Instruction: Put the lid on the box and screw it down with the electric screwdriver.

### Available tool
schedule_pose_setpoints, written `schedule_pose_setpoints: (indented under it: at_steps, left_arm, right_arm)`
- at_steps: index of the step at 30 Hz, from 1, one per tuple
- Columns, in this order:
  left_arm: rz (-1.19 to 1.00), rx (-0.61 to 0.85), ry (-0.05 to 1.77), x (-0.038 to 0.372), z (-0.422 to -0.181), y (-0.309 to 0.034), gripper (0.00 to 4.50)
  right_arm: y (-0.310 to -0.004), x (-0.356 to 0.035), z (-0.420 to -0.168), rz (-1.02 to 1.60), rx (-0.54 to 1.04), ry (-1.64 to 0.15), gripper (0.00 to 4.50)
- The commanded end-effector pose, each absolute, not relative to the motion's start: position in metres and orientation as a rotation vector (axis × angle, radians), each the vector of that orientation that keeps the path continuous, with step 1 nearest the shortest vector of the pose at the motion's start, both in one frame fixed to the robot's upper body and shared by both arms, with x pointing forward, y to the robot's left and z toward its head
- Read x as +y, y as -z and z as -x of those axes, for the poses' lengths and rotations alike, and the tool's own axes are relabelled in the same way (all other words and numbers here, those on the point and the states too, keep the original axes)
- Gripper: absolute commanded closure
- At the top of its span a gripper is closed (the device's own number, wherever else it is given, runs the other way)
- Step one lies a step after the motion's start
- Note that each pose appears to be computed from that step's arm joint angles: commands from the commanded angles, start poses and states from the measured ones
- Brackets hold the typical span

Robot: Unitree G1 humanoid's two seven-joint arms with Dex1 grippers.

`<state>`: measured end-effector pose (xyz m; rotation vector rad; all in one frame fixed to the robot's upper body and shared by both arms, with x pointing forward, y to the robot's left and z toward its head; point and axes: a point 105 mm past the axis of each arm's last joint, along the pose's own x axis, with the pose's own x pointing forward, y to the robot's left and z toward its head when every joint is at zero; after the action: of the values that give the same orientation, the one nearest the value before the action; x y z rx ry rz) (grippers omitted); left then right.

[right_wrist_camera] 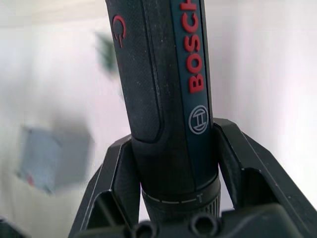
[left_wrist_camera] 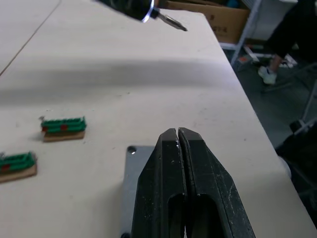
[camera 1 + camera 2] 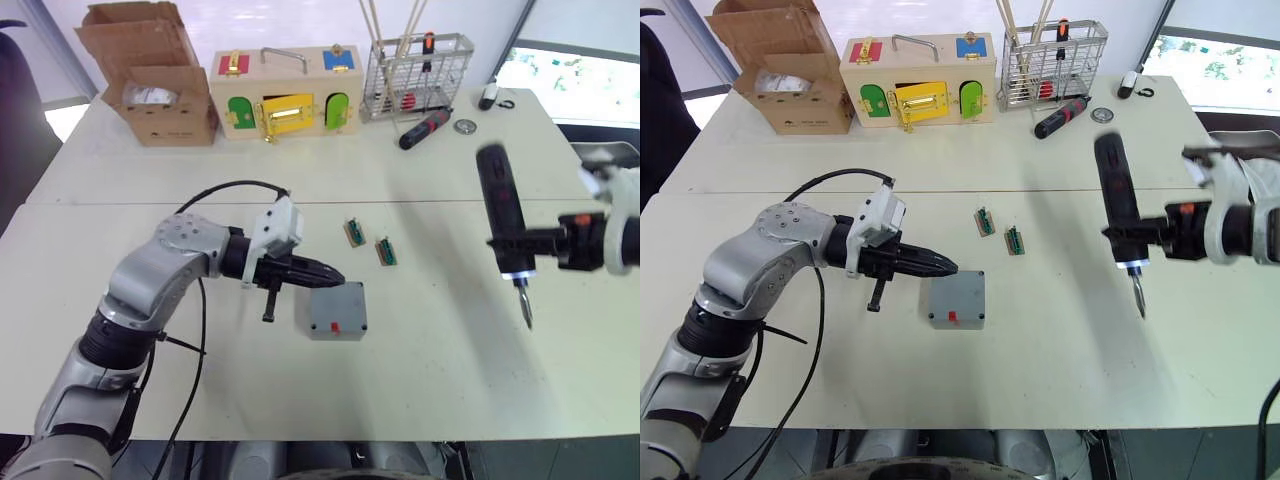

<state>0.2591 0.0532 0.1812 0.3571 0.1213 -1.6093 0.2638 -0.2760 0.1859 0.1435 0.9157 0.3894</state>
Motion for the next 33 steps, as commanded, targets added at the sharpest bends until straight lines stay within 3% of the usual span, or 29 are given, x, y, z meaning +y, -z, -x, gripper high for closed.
schedule_pose_setpoints:
  at_steps: [1,6,14,16,22,27,33]
  left_arm:
    - [-0.397,0.108,1.606,0.05,-0.256,-0.171,4.5]
    - [-0.405,0.12,1.584,0.047,-0.253,-0.162,4.5]
    - [-0.373,0.168,1.538,0.054,-0.246,-0.151,4.5]
    - [-0.377,0.181,1.534,0.056,-0.246,-0.148,4.5]
    - [-0.391,0.202,1.507,0.064,-0.256,-0.145,4.5]
    - [-0.395,0.22,1.493,0.072,-0.264,-0.144,4.5]
    - [-0.355,0.232,1.417,0.088,-0.282,-0.151,4.5]
  right_arm:
    - [-0.183,-0.285,-0.266,-0.139,0.949,-0.357,2.58]
    - [-0.15,-0.299,-0.275,-0.076,1.041,-0.269,2.58]
    - [-0.131,-0.288,-0.287,-0.139,1.08,-0.274,2.58]
    - [-0.13,-0.289,-0.29,-0.12,1.071,-0.258,1.63]
    - [-0.128,-0.29,-0.292,-0.09,1.05,-0.251,0.1]
    - [-0.137,-0.293,-0.299,-0.012,0.957,-0.25,0.03]
    - [-0.179,-0.29,-0.312,0.107,0.734,-0.306,0.03]
